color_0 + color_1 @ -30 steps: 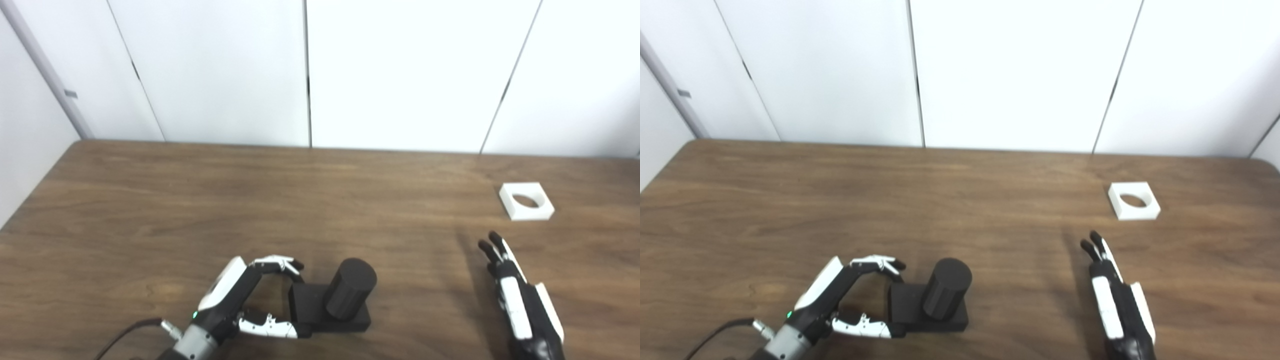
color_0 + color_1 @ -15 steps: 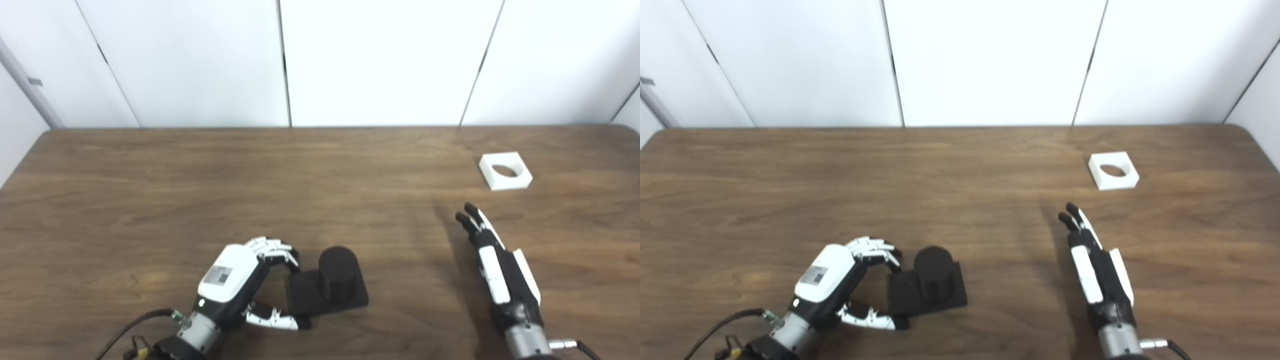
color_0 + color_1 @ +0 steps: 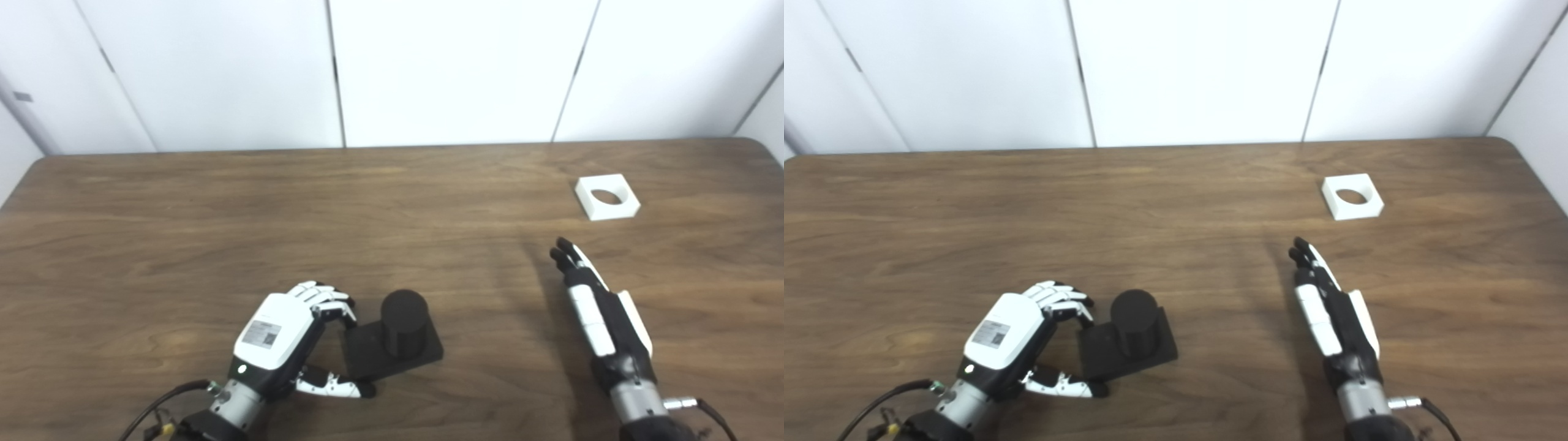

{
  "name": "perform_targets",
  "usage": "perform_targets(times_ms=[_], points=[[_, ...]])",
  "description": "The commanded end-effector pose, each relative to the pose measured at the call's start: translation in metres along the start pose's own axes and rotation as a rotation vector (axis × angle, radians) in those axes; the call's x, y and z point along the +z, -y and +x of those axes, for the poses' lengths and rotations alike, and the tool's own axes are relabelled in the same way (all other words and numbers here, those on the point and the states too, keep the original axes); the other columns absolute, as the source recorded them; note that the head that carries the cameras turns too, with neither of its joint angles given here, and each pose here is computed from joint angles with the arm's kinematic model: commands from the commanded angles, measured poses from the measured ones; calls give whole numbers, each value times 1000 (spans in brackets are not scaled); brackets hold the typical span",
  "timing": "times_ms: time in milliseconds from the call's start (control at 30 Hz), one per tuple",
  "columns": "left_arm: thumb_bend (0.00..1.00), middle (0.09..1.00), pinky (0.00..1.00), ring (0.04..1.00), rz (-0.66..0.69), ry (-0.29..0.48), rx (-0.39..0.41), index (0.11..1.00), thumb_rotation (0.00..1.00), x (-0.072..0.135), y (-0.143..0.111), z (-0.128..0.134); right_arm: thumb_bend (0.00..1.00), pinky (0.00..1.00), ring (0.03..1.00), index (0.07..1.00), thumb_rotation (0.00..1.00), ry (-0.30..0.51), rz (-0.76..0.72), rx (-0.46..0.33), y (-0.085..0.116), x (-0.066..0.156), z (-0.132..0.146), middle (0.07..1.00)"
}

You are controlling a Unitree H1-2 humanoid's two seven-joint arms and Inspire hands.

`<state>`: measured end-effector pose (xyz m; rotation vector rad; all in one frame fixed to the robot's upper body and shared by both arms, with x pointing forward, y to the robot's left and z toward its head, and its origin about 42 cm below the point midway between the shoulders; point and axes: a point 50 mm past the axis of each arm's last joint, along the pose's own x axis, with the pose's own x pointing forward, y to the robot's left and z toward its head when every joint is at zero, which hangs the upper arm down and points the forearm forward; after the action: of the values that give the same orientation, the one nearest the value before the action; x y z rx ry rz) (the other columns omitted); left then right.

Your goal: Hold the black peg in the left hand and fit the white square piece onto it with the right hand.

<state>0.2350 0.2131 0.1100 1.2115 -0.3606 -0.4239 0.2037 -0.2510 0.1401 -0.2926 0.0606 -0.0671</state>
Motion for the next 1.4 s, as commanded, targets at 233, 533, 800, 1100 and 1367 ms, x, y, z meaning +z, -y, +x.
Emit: perform_targets(times_ms=[233, 533, 800, 1100, 1367], points=[[522, 737, 809, 779, 61, -92, -141, 487, 54, -16, 19, -17, 765, 984, 998, 875, 128, 42, -648, 72, 67, 53, 68, 992], [522, 737, 806, 780, 60, -103, -151, 487, 53, -24, 15, -24, 859, 1000, 1000, 875, 127, 21, -963, 36, 98, 89, 121, 1000], [522, 730, 798, 773, 48, -103, -144, 487, 52, -32, 14, -29, 873, 1000, 1000, 861, 168, -33, -1159, 33, 113, 99, 166, 1000], [522, 730, 782, 767, 8, -102, -134, 487, 52, -33, 15, -31, 898, 1000, 1000, 851, 196, -95, -1216, 42, 128, 104, 211, 1000], [521, 731, 783, 769, -34, -106, -134, 487, 51, -31, 16, -33, 903, 1000, 1000, 848, 213, -123, -1288, 64, 137, 110, 237, 1000]])
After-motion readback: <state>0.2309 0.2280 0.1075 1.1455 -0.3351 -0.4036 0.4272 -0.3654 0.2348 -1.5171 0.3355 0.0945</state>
